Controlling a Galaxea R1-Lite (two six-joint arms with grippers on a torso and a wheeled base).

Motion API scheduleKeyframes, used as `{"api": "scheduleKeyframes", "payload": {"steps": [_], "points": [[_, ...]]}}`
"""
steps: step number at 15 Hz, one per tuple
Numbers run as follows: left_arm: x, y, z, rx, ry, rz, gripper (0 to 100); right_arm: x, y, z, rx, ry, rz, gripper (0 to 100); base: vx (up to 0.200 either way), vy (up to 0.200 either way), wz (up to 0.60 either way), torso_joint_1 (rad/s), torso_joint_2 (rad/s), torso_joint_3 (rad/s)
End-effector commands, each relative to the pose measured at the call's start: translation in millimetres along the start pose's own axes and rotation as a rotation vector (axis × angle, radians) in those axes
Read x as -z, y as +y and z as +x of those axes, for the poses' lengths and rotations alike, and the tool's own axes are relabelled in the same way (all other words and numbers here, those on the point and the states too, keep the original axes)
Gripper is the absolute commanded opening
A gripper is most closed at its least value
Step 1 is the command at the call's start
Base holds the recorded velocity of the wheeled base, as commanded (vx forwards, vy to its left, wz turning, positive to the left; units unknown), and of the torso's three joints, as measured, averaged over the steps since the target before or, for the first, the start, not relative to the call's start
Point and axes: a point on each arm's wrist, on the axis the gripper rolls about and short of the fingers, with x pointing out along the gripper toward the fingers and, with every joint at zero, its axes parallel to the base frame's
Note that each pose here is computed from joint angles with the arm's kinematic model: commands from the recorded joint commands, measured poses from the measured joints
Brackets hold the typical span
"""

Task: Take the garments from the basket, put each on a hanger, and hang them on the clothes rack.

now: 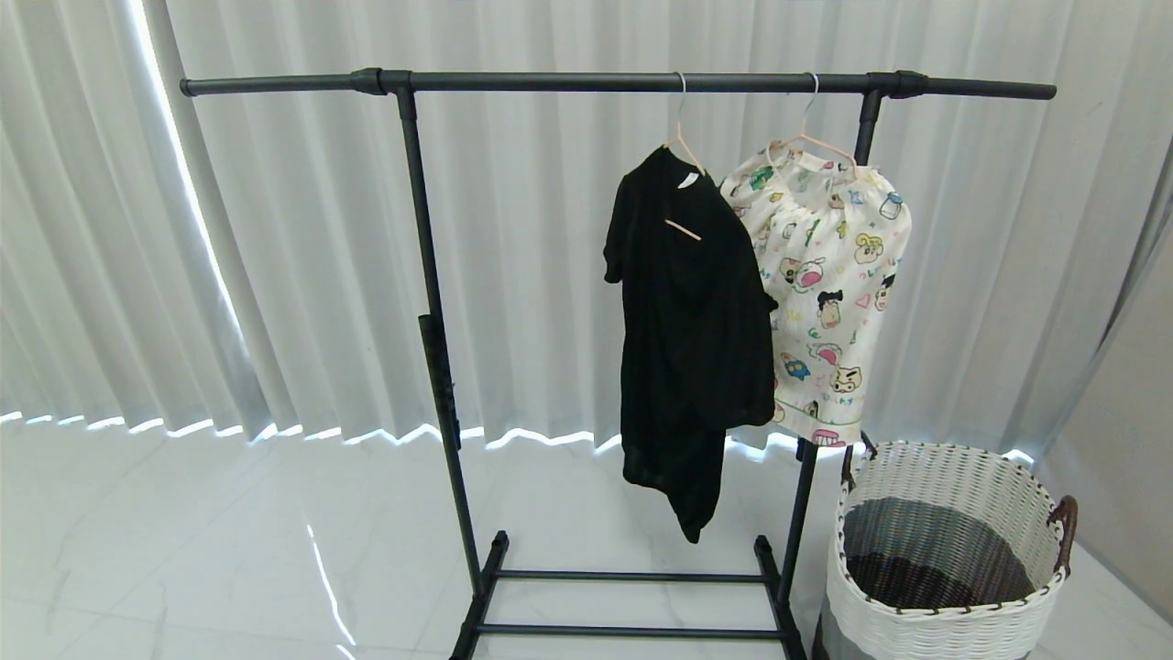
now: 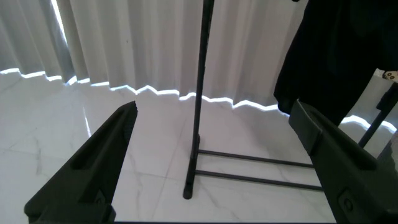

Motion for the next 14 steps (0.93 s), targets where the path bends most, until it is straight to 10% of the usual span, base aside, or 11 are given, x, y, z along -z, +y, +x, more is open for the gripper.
{"api": "scheduleKeyframes", "payload": {"steps": [1, 14], "points": [[0.1, 0.0, 0.0, -0.003, 0.000, 0.000, 100, 0.0, -0.2, 0.1, -0.009, 0.002, 0.001, 100, 0.000, 0.000, 0.00, 0.000, 0.00, 0.000], [1.0, -0.2, -2.6, -0.018, -0.035, -0.003, 100, 1.8, -3.5, -2.5, -0.186, -0.004, 0.072, 100, 0.000, 0.000, 0.00, 0.000, 0.00, 0.000]]}}
